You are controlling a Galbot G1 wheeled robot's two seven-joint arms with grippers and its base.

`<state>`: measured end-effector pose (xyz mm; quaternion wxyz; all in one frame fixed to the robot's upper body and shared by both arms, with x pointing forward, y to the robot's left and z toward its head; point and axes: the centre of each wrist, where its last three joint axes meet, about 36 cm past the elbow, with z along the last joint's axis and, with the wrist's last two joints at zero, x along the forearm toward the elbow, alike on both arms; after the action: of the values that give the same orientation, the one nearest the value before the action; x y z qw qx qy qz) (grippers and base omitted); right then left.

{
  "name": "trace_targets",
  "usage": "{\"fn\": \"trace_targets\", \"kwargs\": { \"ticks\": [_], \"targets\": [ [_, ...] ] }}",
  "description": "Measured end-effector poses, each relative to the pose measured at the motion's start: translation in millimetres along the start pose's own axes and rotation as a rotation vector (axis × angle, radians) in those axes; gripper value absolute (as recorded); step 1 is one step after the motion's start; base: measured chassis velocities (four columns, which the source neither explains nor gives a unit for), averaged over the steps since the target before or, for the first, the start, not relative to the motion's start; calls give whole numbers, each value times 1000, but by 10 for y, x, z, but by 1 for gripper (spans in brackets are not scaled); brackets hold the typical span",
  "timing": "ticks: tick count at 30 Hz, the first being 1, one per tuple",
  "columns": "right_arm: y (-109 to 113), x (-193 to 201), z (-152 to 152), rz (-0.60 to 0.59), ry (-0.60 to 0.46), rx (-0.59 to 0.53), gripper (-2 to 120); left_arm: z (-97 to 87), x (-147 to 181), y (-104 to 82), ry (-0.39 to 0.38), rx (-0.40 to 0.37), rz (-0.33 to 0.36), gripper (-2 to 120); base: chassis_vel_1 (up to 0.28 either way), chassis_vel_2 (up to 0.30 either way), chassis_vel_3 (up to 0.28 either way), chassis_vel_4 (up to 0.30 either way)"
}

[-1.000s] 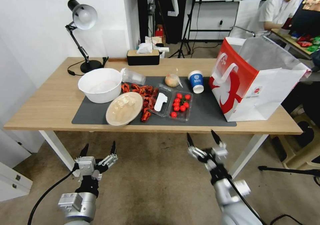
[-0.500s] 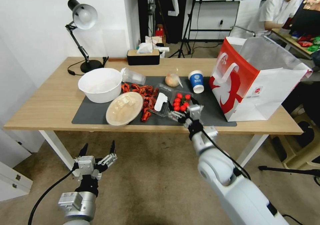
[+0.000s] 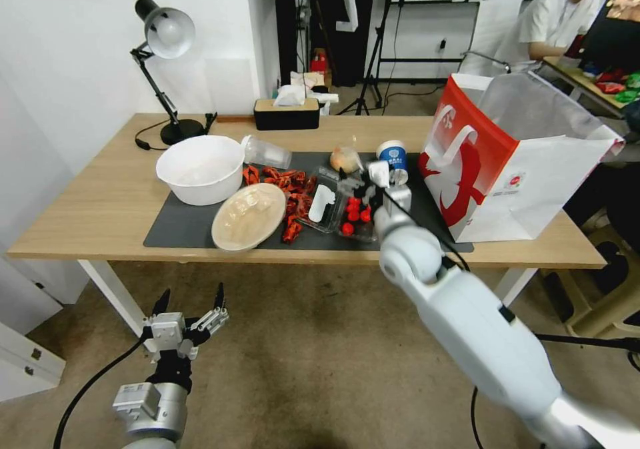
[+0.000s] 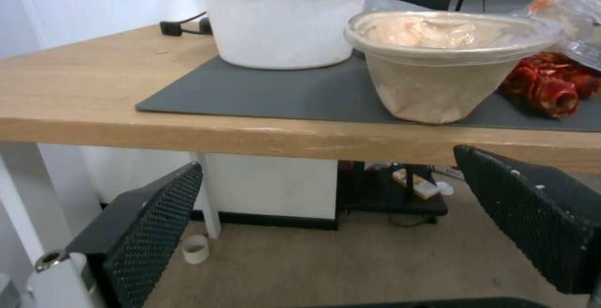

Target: Pick up the trash from the table and place it into the takeout bag.

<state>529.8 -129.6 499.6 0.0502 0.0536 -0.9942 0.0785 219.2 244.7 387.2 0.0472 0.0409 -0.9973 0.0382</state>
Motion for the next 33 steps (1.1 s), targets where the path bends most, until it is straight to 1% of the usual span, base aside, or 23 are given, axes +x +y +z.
{"fn": "trace_targets", "kwargs": {
  "ticks": [1, 5, 9, 13, 19, 24, 33],
  "targets": [
    [-10, -98, -47, 20, 16, 17, 100, 2, -2, 3, 0, 2, -1, 100, 0, 0, 0, 0],
    [-48, -232, -103, 54, 46, 43, 100, 10, -4, 19, 2, 3, -5, 100, 0, 0, 0, 0],
    [-83, -322, -103, 83, 84, 64, 100, 14, -6, 28, 3, 3, -7, 100, 0, 0, 0, 0],
    [-147, -518, -77, 139, 158, 99, 100, 15, -7, 27, 3, 5, -7, 100, 0, 0, 0, 0],
    [-162, -632, -103, 181, 216, 131, 100, 18, 3, 32, 4, 4, -10, 100, 0, 0, 0, 0],
    [-177, -701, -126, 196, 241, 141, 100, 5, 7, 28, 1, 5, -10, 100, 0, 0, 0, 0],
    [-291, -804, -133, 203, 305, 130, 100, -14, 33, 28, 0, 4, -10, 100, 0, 0, 0, 0]
  ]
}}
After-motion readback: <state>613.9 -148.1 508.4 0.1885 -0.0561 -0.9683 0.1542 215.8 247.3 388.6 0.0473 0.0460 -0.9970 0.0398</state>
